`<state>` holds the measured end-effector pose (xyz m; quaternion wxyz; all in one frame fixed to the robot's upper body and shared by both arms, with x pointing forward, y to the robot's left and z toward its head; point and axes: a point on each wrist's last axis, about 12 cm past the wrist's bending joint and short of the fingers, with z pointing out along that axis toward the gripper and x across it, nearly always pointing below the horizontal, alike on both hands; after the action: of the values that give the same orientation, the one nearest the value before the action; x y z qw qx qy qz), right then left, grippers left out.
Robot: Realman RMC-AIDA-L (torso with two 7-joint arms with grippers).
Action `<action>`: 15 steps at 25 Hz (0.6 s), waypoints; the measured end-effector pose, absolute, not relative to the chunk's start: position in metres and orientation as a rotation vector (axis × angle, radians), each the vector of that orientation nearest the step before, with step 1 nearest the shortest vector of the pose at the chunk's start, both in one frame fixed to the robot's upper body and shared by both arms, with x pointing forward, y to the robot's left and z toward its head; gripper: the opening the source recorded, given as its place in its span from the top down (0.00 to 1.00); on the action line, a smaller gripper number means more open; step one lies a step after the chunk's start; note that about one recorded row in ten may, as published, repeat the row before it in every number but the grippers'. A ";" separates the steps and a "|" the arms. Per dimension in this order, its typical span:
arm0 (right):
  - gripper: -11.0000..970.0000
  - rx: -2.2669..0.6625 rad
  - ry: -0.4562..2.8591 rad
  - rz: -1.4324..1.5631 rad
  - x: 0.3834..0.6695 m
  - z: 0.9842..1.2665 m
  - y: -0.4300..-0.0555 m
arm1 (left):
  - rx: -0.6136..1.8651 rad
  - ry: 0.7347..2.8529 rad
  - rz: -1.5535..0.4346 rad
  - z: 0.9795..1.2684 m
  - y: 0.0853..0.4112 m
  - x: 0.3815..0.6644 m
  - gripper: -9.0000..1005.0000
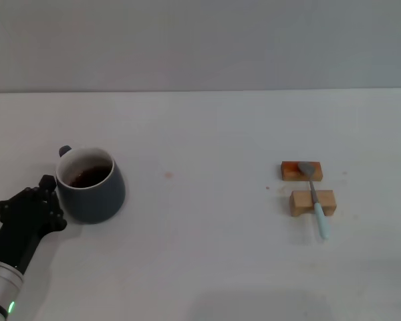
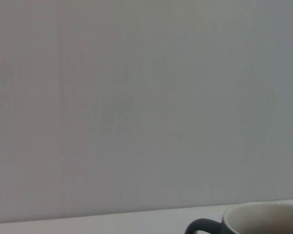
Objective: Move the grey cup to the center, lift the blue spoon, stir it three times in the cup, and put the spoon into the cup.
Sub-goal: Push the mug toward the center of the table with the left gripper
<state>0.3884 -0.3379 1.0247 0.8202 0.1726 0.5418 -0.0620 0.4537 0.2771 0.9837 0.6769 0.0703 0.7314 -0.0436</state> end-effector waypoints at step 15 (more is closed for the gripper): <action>0.28 0.368 1.153 -0.130 0.388 1.025 -0.338 | 0.192 1.663 -0.086 0.986 0.276 0.474 0.99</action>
<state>0.3885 -0.3378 1.0249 0.8205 0.1730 0.5415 -0.0609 0.4745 0.2760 0.9862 0.6688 0.0849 0.7376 -0.0381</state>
